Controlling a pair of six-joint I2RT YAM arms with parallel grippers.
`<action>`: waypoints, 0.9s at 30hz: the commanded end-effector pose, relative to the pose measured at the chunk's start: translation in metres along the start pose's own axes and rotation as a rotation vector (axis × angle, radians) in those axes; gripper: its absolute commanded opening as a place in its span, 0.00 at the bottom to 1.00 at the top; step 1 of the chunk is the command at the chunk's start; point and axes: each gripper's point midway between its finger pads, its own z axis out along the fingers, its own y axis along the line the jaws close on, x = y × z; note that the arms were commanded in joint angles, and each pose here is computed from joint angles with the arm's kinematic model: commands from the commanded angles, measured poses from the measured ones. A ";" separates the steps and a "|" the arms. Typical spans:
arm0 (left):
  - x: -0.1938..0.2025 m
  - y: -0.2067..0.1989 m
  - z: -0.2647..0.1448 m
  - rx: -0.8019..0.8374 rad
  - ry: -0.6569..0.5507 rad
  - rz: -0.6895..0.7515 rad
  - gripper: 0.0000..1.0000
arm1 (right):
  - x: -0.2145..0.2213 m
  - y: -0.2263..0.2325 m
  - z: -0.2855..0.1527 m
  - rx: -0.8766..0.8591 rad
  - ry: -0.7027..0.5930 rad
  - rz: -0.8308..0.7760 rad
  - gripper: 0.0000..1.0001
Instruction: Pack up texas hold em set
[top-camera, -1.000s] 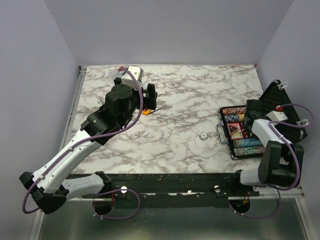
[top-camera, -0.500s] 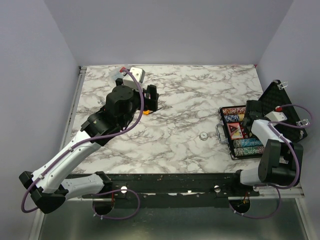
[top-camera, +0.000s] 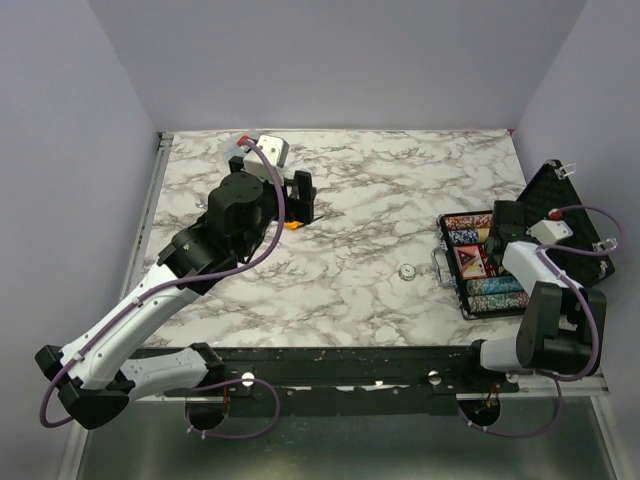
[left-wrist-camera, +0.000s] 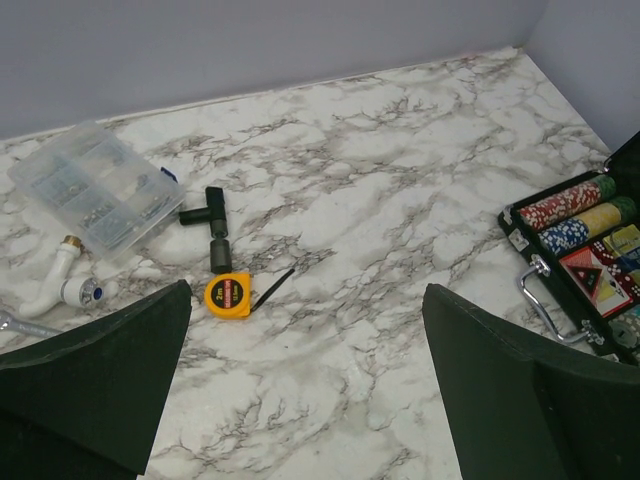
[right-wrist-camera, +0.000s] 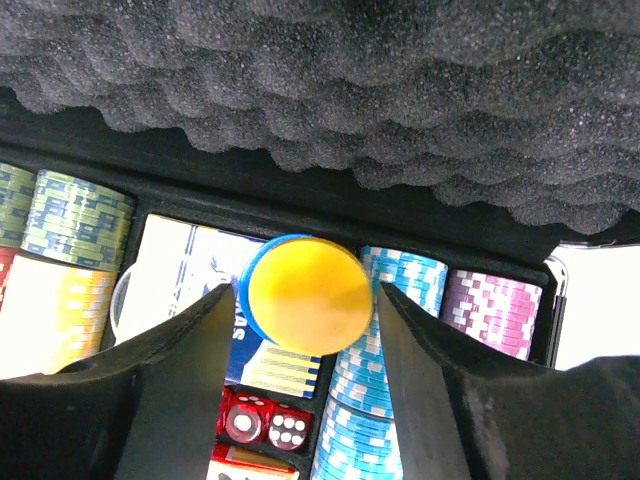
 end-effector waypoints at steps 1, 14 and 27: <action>-0.018 -0.001 -0.011 0.017 -0.039 -0.010 0.98 | -0.009 -0.002 -0.001 -0.007 -0.033 0.021 0.62; -0.014 -0.007 -0.010 0.044 -0.019 -0.028 0.98 | -0.022 0.015 -0.022 -0.169 -0.029 0.005 0.78; -0.013 -0.009 -0.010 0.049 -0.009 -0.036 0.99 | -0.006 0.089 -0.127 -0.583 -0.071 -0.214 0.78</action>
